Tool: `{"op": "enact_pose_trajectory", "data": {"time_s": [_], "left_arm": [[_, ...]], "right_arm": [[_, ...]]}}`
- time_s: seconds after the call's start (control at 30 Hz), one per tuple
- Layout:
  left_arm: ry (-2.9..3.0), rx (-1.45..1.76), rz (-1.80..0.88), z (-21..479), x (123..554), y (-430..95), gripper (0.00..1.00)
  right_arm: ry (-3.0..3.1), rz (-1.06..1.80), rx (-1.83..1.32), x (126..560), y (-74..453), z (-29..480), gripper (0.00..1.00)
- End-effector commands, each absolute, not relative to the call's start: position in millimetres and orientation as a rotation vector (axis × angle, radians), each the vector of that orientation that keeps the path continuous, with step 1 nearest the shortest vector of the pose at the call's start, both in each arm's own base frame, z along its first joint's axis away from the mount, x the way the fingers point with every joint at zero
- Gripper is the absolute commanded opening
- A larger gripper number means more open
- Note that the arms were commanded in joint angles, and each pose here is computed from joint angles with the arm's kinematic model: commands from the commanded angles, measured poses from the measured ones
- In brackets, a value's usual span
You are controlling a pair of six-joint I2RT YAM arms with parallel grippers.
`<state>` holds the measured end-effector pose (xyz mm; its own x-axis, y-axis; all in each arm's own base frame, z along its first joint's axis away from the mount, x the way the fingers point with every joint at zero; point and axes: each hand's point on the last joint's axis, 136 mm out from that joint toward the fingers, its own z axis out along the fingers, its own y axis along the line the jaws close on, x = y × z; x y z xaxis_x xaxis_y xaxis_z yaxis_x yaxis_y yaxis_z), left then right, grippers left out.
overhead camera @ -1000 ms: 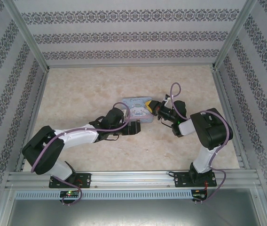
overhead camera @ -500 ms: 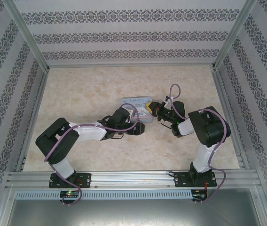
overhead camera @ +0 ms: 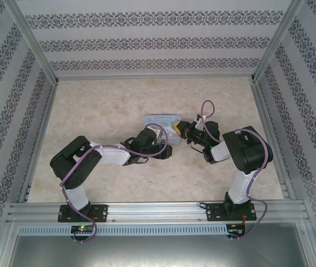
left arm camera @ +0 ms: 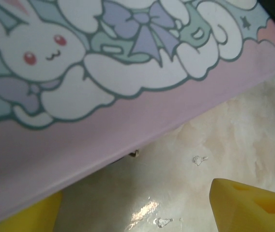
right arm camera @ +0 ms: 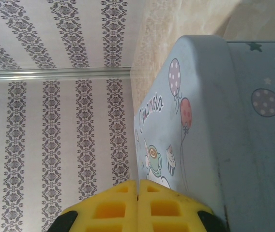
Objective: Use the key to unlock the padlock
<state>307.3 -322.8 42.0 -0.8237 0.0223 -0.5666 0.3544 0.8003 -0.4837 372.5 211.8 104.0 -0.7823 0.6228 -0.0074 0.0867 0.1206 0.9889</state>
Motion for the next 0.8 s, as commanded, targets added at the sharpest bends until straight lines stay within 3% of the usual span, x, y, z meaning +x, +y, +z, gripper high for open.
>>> {"op": "enact_pose_trajectory", "data": {"time_s": [0.0,0.33,0.77], "left_arm": [[2.354,0.294,-0.802,51,319,-334,0.8],[2.323,0.325,-0.809,53,325,-348,0.78],[2.245,0.311,-0.552,50,341,-330,0.78]], "right_arm": [[2.035,1.671,0.722,367,209,85,0.0],[2.048,1.661,0.741,365,206,76,0.0],[2.057,1.652,0.756,362,203,72,0.0]]}}
